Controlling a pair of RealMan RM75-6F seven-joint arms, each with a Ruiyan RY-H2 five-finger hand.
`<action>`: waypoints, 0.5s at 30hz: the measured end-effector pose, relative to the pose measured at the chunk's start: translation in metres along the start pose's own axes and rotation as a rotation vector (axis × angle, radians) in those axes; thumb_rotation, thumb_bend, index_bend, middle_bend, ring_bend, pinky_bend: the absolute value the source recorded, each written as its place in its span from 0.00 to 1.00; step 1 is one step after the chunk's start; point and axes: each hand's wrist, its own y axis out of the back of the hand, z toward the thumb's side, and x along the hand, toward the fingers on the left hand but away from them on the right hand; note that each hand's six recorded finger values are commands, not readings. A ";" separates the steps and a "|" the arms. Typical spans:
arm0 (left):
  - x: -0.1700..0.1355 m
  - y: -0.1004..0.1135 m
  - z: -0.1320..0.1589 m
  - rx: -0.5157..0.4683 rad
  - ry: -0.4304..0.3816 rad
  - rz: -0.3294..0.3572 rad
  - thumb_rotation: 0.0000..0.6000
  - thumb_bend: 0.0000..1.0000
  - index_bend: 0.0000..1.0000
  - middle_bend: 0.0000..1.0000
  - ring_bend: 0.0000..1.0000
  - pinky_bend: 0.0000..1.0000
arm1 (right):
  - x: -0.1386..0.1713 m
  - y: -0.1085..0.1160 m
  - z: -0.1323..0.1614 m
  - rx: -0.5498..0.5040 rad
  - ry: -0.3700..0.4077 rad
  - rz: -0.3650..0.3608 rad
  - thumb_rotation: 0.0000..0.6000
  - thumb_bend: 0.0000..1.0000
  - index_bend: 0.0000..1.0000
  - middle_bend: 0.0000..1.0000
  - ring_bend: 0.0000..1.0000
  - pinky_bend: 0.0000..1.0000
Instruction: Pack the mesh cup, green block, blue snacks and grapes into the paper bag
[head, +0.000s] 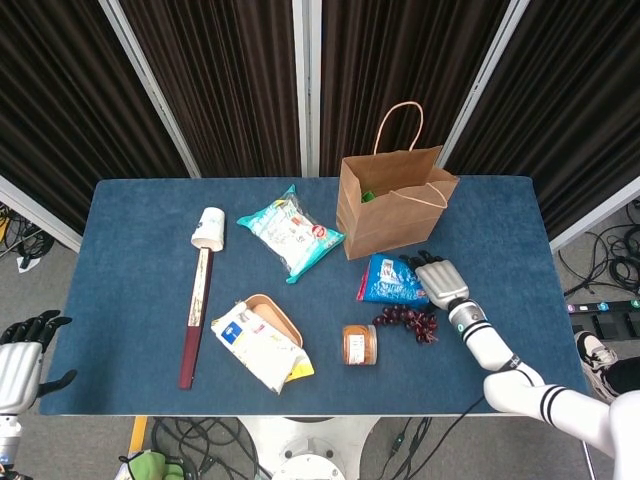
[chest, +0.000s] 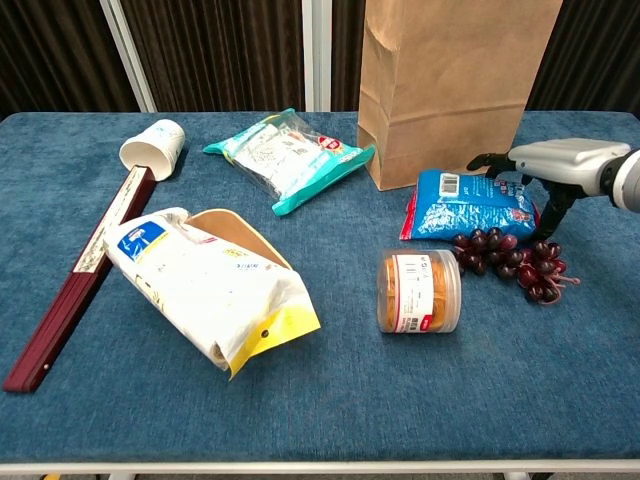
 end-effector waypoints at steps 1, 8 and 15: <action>0.000 0.000 0.000 0.000 0.000 0.000 1.00 0.05 0.31 0.30 0.26 0.24 | 0.000 0.000 0.001 0.004 0.002 -0.002 1.00 0.15 0.10 0.26 0.11 0.28; 0.000 0.001 -0.001 -0.001 0.000 0.001 1.00 0.05 0.31 0.30 0.26 0.24 | 0.004 0.011 0.007 0.035 0.034 -0.091 1.00 0.34 0.52 0.49 0.37 0.55; 0.001 0.001 0.002 0.001 -0.009 0.004 1.00 0.05 0.31 0.30 0.26 0.24 | 0.034 0.051 0.013 0.070 0.139 -0.290 1.00 0.35 0.58 0.52 0.38 0.56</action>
